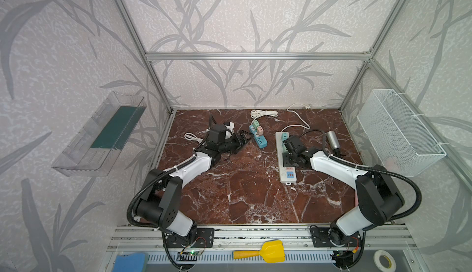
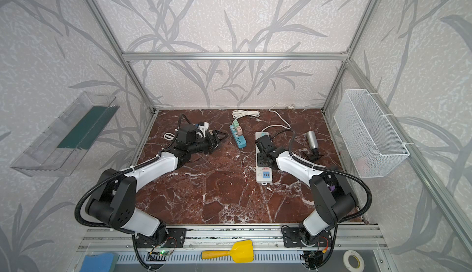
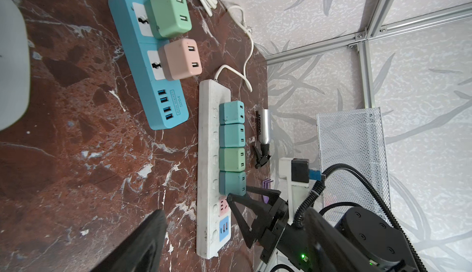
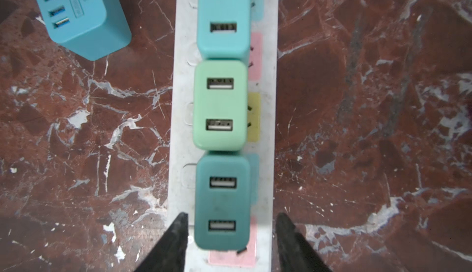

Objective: Insert the plug
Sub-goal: 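Press the teal adapter down into the strip socket with right gripper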

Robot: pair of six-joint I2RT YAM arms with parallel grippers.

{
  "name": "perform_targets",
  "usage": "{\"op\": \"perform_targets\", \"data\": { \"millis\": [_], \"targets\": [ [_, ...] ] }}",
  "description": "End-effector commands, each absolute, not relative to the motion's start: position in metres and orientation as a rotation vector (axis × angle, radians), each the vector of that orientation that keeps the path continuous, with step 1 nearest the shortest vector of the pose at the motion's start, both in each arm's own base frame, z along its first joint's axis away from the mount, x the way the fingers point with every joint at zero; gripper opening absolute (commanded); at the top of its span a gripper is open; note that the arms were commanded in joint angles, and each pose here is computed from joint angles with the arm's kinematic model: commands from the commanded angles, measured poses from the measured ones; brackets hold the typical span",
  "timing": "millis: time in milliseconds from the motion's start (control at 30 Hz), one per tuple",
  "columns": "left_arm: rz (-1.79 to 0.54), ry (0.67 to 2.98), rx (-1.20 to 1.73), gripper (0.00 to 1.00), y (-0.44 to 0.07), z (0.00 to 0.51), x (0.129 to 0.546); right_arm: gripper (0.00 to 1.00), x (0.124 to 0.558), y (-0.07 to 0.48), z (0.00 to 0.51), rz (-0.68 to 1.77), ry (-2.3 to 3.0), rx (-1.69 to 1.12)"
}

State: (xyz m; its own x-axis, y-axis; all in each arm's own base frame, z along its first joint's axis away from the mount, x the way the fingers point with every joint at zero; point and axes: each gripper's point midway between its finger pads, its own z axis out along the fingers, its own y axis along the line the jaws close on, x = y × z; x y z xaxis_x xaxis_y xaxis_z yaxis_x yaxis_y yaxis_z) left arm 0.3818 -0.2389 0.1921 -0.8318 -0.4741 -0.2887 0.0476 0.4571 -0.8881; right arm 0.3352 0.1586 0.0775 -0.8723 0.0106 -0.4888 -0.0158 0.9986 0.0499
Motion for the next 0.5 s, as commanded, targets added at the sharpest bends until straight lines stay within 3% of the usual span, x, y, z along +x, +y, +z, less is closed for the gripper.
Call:
{"op": "perform_targets", "data": {
  "millis": [0,200,467],
  "targets": [
    [-1.361,2.125,-0.283,0.86,-0.236,0.223,0.381,0.62,0.341,0.161,0.117,0.099,2.572,-0.030],
    [-1.341,2.105,-0.253,0.87,-0.234,0.230,0.380,0.72,0.337,0.152,0.143,0.090,2.506,-0.042],
    [-1.348,2.095,-0.242,0.87,-0.234,0.232,0.381,0.76,0.329,0.153,0.164,0.110,2.501,-0.114]
  ]
}}
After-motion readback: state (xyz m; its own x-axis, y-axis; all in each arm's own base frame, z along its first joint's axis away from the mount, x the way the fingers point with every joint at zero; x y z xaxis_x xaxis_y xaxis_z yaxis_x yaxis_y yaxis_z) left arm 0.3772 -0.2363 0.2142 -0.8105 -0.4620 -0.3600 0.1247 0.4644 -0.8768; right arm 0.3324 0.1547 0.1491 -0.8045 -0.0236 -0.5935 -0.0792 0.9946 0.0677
